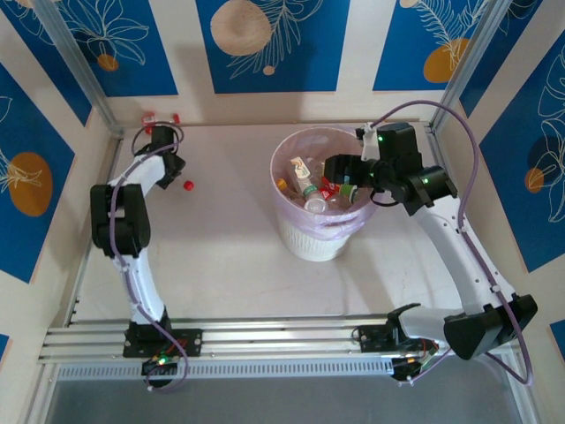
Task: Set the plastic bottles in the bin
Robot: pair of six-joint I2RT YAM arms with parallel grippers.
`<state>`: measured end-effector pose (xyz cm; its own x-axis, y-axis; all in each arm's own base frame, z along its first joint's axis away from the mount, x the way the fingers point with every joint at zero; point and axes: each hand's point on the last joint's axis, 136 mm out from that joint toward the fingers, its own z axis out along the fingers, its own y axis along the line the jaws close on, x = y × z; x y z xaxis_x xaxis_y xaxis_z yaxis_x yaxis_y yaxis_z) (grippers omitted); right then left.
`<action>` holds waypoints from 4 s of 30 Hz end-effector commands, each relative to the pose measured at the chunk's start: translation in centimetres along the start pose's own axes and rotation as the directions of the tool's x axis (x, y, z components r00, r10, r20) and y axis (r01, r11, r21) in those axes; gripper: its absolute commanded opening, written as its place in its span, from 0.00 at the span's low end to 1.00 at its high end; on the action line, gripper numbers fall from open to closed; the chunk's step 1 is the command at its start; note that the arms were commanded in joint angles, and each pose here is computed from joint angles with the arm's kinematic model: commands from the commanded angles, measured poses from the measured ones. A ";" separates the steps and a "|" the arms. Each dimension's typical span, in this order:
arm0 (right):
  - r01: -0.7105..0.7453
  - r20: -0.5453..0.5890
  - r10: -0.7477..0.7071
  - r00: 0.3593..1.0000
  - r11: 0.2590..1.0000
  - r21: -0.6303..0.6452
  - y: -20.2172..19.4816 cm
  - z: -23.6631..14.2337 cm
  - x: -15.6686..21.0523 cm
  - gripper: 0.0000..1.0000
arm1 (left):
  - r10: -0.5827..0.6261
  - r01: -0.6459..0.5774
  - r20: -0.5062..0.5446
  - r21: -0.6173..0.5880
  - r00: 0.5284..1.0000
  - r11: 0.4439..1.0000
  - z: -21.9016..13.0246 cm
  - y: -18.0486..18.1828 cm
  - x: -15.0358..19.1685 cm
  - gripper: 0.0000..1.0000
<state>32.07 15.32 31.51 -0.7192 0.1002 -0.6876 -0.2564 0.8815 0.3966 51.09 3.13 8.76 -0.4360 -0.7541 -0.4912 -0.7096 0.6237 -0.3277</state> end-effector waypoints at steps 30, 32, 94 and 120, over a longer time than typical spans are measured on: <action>0.208 0.062 -0.201 0.978 0.886 -0.413 23.3 6.5 -4.4 0.83 | 0.479 -0.469 0.374 0.878 0.794 0.092 -29.1 -6.5 14.3 0.07; 0.187 0.069 -0.174 0.982 0.895 -0.405 23.4 8.0 -4.9 0.84 | 0.467 -0.470 0.389 0.880 0.794 0.067 -29.5 -6.3 14.4 0.07; 0.211 0.557 -0.124 0.821 0.973 -0.094 8.6 -7.1 -17.8 0.34 | 0.438 -0.476 0.379 0.869 0.815 0.134 -31.0 -5.4 13.2 1.00; 0.514 0.484 -0.441 0.755 0.858 -0.020 5.6 -0.1 -12.2 0.14 | 0.161 -0.061 -0.093 0.656 0.983 0.752 -20.3 -2.9 10.0 0.96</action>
<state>39.98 19.75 41.72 -0.1173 -0.0639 -0.9910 -0.6055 0.7956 0.0204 36.52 -10.55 20.30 -0.6233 -0.6256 -0.4692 -0.1458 0.6825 -0.7162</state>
